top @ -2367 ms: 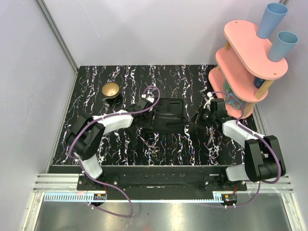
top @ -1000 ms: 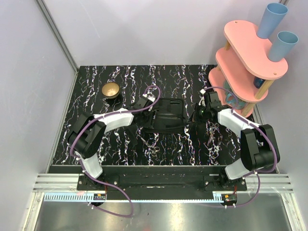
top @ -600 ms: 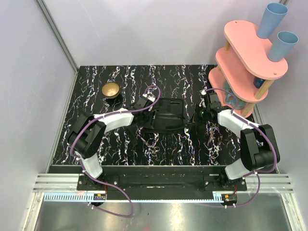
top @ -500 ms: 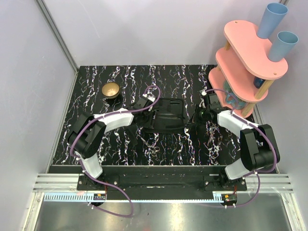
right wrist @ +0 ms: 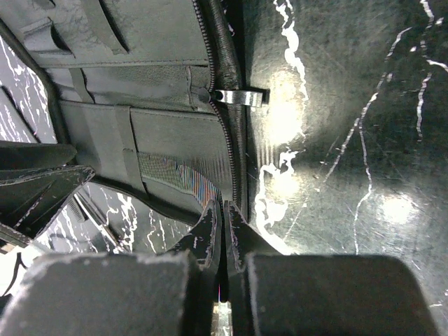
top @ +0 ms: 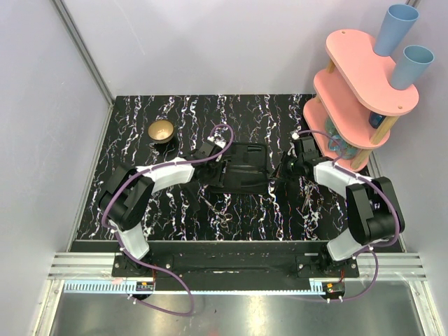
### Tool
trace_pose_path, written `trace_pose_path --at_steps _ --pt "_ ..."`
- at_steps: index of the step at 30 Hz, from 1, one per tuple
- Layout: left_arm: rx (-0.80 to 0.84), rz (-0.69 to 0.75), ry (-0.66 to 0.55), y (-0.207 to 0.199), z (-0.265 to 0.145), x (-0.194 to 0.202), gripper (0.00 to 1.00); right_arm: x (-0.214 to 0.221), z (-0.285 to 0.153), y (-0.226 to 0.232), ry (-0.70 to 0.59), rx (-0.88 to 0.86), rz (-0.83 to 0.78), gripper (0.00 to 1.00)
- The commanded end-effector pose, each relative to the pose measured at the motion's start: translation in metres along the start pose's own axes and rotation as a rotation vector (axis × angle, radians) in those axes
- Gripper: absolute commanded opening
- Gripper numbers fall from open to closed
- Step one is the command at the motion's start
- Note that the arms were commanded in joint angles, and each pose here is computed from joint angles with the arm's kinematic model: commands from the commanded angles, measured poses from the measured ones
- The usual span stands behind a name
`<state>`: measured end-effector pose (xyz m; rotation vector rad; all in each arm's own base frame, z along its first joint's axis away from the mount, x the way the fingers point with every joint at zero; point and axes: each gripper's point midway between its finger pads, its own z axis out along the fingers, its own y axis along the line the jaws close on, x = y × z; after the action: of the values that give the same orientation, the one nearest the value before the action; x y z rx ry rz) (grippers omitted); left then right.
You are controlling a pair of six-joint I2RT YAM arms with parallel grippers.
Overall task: Sort the hair-cutting tools
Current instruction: Place the comb in the hairdressing tool bag.
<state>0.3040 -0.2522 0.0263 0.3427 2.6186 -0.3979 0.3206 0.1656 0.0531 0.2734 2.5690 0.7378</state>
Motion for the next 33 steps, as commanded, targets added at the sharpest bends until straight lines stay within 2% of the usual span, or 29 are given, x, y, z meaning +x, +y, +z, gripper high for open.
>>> trace_pose_path --at_steps 1,8,15,21,25,26,28,30,32,33 --pt "0.040 -0.005 0.006 -0.007 0.000 0.000 0.48 0.005 0.015 0.002 0.009 -0.016 -0.001 0.00" --pt "0.063 -0.019 -0.039 -0.014 -0.012 -0.013 0.50 0.012 0.031 0.006 0.028 -0.065 0.064 0.00" --pt "-0.031 -0.049 -0.209 0.002 -0.043 -0.041 0.67 0.006 0.049 0.007 0.004 -0.096 0.071 0.00" --pt "-0.143 -0.098 -0.179 0.029 -0.041 -0.029 0.77 0.004 0.063 0.016 0.012 -0.123 0.069 0.00" --pt "-0.155 -0.138 -0.150 0.040 -0.031 -0.023 0.90 0.006 0.067 0.017 0.017 -0.123 0.073 0.00" --pt "-0.155 -0.152 -0.145 0.043 -0.028 -0.022 0.96 0.008 0.067 0.015 0.021 -0.116 0.077 0.00" --pt "-0.132 -0.197 -0.122 0.050 -0.020 -0.021 0.99 0.007 0.066 0.014 0.010 -0.108 0.076 0.00" --pt "-0.104 -0.223 -0.099 0.052 -0.011 -0.019 0.98 0.008 0.065 0.013 0.013 -0.101 0.059 0.00" --pt "-0.086 -0.242 -0.099 0.055 -0.005 -0.025 0.93 0.004 0.063 0.015 0.006 -0.099 0.028 0.00" --pt "-0.069 -0.243 -0.077 0.053 0.002 -0.023 0.80 0.004 0.062 0.015 0.009 -0.094 0.021 0.00"
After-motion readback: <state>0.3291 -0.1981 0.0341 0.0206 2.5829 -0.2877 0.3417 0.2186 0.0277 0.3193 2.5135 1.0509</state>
